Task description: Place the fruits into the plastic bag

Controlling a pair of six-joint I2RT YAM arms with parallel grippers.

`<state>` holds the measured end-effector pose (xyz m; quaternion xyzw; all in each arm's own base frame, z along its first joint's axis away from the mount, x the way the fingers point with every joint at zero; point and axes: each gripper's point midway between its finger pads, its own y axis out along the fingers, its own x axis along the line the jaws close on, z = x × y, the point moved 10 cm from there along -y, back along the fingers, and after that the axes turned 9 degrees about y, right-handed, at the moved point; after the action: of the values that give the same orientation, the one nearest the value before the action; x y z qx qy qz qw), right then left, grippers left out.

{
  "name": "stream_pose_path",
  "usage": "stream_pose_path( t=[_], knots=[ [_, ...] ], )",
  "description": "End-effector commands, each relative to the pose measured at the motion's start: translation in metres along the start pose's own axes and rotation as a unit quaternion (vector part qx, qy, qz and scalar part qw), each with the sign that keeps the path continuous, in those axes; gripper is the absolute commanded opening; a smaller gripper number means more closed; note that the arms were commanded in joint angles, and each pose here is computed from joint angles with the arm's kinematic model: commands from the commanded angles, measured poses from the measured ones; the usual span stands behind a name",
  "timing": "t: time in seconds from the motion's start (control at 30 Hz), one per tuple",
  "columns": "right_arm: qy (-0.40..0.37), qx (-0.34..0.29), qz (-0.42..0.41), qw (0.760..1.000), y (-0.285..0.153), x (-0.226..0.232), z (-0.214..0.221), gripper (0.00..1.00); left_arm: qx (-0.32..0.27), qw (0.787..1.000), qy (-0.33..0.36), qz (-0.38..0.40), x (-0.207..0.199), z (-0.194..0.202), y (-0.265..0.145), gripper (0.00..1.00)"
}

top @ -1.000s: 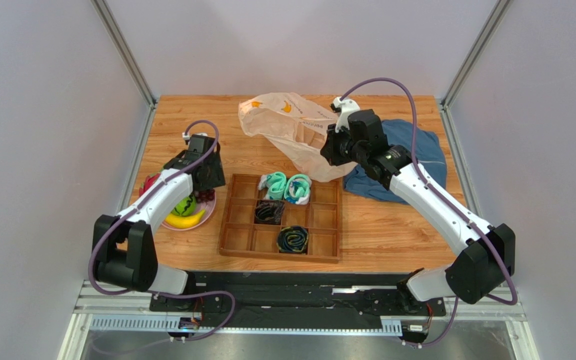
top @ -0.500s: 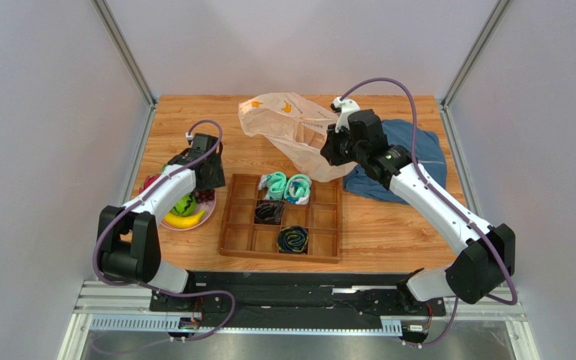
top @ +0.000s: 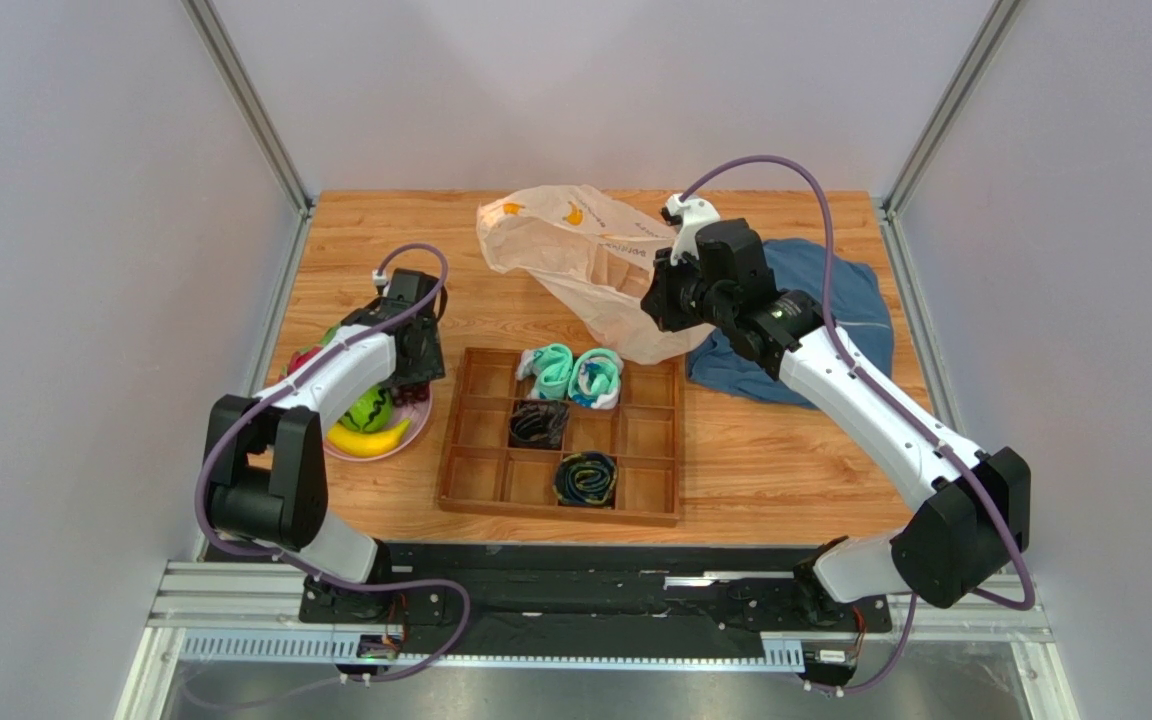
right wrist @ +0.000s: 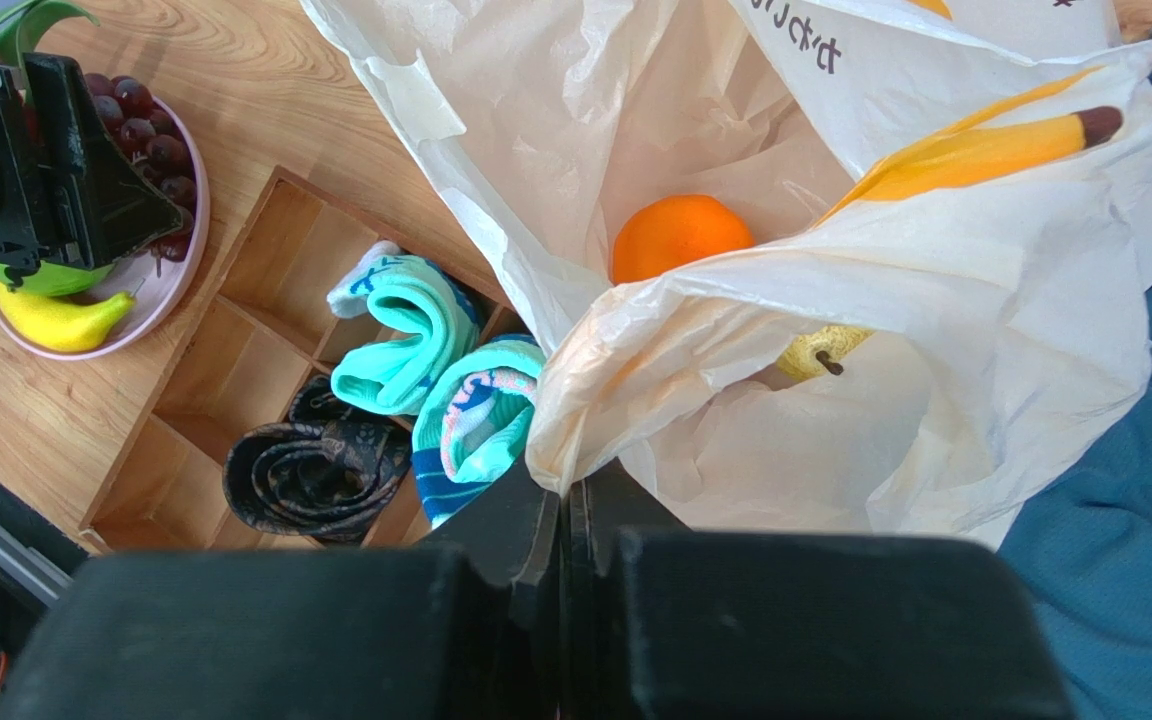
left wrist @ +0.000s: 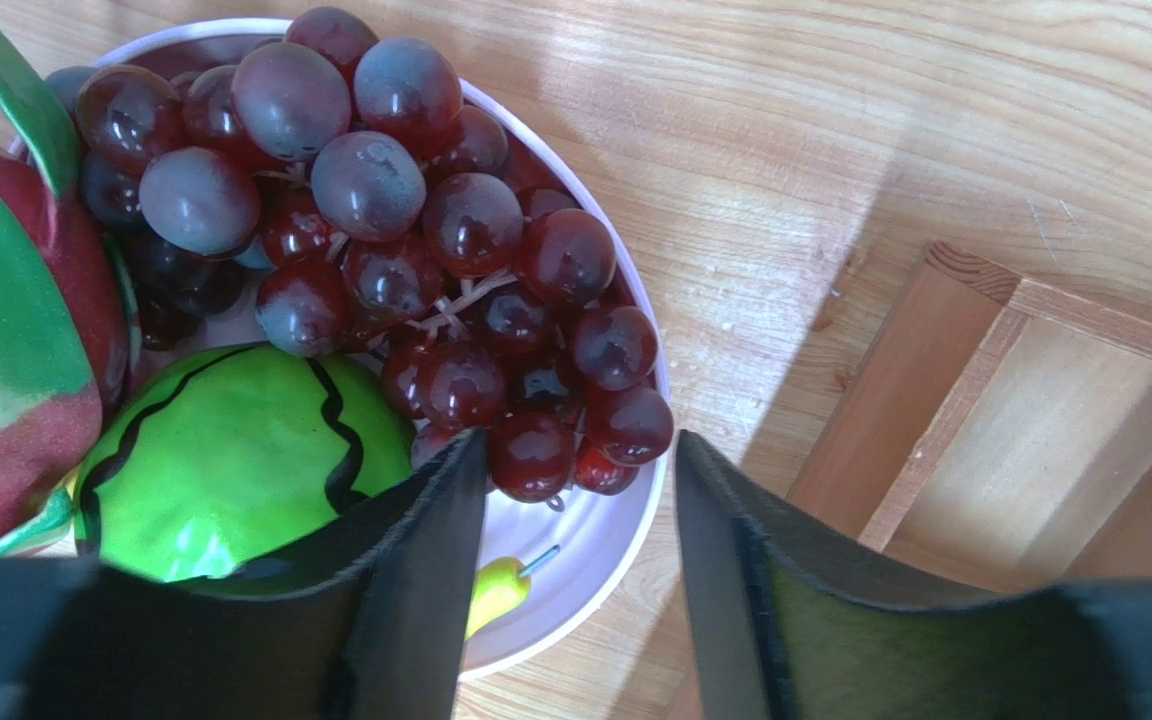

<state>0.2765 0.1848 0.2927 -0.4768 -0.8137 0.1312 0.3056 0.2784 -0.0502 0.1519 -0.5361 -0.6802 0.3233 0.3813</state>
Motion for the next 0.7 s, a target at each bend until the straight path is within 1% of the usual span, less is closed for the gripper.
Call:
stream_pose_path(
  t=[0.0,0.1,0.13,0.2,0.3,0.33,0.47,0.67],
  knots=[
    [-0.011,-0.024,-0.006,1.000,-0.005,0.004,-0.009,0.04,-0.007,1.000,-0.011,-0.007,0.003,-0.008,-0.004,0.54],
    [-0.009,-0.023,-0.006,1.000,-0.005,0.004,-0.009,0.04,-0.008,1.000,-0.011,-0.009,0.003,-0.007,-0.004,0.50],
    [-0.010,-0.022,-0.007,1.000,-0.006,0.004,-0.009,0.04,-0.005,1.000,-0.010,-0.010,0.004,-0.006,-0.004,0.46],
    [-0.010,-0.022,-0.007,1.000,-0.005,0.004,-0.009,0.04,-0.004,1.000,-0.008,-0.013,0.004,-0.005,-0.003,0.43],
    [-0.010,-0.023,-0.007,1.000,-0.005,0.004,-0.009,0.04,0.000,1.000,-0.008,-0.016,0.005,-0.003,-0.002,0.36],
    [-0.010,-0.022,-0.008,1.000,-0.005,0.005,-0.009,0.04,0.001,1.000,-0.009,-0.016,0.005,-0.002,-0.003,0.30],
    [-0.010,-0.024,-0.008,1.000,-0.005,0.005,-0.010,0.04,-0.007,1.000,-0.011,-0.009,0.006,-0.004,-0.008,0.20],
    [-0.010,-0.024,-0.008,1.000,-0.005,0.005,-0.010,0.04,-0.038,0.999,-0.018,0.013,0.009,-0.009,-0.027,0.15]
  ],
)
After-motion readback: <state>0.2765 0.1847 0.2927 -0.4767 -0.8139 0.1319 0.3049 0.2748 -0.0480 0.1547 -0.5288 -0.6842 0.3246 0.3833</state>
